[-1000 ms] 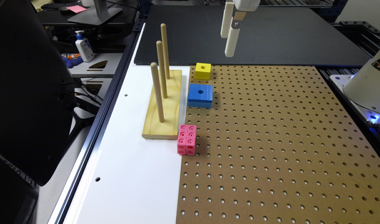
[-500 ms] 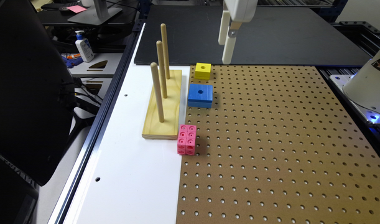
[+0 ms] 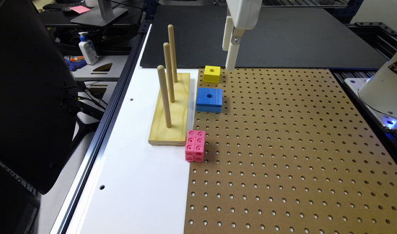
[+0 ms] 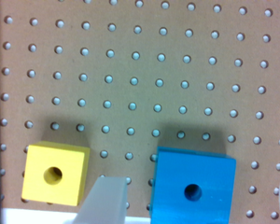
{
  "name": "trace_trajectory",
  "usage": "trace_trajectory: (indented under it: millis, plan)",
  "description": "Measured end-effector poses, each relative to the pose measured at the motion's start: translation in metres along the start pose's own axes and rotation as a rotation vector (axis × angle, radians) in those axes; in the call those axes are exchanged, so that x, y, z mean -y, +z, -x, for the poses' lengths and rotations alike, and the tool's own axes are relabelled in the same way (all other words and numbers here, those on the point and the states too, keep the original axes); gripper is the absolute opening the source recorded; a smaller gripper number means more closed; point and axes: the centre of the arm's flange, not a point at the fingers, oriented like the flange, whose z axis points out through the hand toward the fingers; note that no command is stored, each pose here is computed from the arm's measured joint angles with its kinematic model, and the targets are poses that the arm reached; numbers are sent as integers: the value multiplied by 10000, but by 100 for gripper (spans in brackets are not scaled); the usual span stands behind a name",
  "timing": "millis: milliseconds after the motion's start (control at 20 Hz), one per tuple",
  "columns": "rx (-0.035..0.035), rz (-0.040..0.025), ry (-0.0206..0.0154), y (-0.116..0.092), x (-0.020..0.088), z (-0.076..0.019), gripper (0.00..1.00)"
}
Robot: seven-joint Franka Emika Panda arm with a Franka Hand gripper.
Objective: Pick up blue block.
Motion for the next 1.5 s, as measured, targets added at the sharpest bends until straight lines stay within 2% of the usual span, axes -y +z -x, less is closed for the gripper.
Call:
trace_trajectory:
  millis: [250,500,600,750,900,1050,1100,1250,1500]
  plan:
    - [33,9,2,44,84,-48,100]
    - [172,121,5,233,88,-53,100]
    - [205,134,8,361,93,-58,100]
    - [216,121,12,522,100,-64,100]
    - [210,109,13,557,109,-73,100]
    - [278,164,15,646,102,-66,100]
    - [282,157,16,717,103,-66,100]
    - [246,82,8,898,138,-86,100]
    - [191,-56,-33,960,328,-198,100]
